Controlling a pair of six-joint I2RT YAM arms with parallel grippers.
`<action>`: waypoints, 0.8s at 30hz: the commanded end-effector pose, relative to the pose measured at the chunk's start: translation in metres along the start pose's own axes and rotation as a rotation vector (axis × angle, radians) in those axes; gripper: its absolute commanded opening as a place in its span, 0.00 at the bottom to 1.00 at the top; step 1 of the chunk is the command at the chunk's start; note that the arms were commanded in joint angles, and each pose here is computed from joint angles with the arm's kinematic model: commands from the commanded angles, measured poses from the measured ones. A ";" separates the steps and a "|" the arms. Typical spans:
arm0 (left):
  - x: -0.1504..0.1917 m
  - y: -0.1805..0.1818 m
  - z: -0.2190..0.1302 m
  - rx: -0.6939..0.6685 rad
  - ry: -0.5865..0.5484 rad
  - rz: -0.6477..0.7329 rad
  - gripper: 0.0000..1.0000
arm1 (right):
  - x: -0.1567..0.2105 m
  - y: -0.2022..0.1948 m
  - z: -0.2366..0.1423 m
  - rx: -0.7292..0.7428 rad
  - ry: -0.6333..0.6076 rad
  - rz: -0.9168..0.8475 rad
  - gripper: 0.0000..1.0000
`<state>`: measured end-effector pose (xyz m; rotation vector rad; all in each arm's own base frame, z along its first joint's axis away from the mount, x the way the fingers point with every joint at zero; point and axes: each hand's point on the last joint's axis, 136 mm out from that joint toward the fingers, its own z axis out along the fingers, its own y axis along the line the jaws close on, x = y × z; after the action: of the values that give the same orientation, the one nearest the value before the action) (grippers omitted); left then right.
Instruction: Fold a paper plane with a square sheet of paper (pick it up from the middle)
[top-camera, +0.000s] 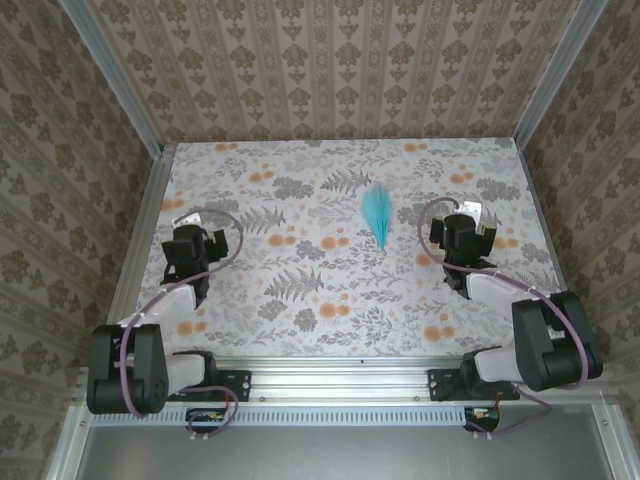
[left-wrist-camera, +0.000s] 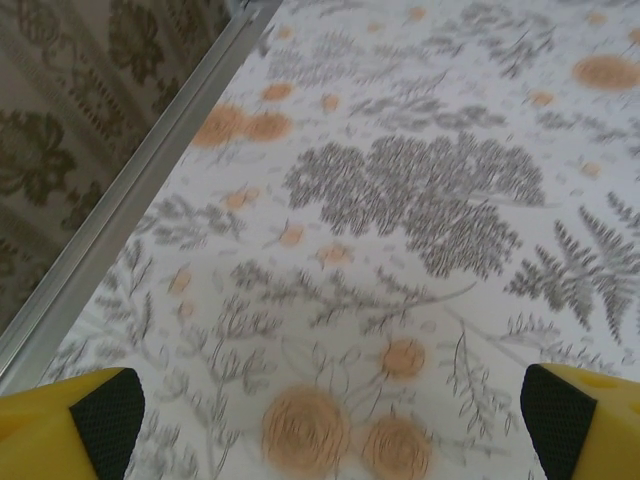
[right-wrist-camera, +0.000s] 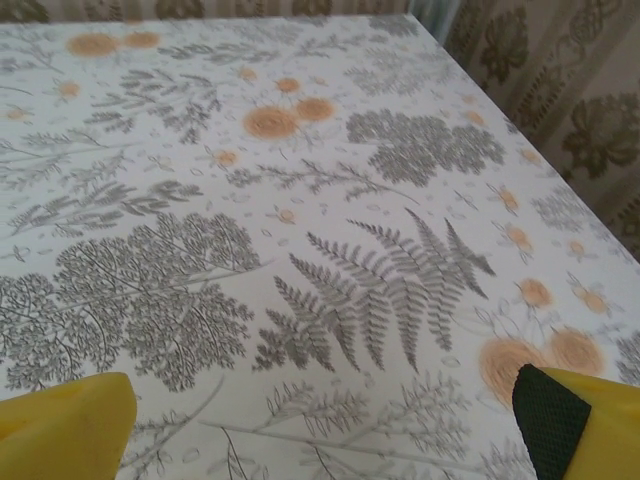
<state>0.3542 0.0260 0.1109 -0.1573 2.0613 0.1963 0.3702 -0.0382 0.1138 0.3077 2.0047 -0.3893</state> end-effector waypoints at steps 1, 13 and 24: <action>-0.029 -0.025 0.001 0.157 -0.163 0.052 1.00 | -0.019 0.015 0.006 -0.089 -0.128 0.002 1.00; -0.011 -0.035 0.025 0.202 -0.171 0.096 1.00 | -0.001 0.032 0.016 -0.265 -0.171 0.031 1.00; -0.004 -0.035 0.041 0.165 -0.120 0.105 1.00 | 0.000 0.031 0.019 -0.270 -0.157 0.040 1.00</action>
<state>0.3892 0.0006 0.0790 0.0500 1.9963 0.0775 0.3928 -0.0180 0.0929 0.1489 1.9023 -0.1298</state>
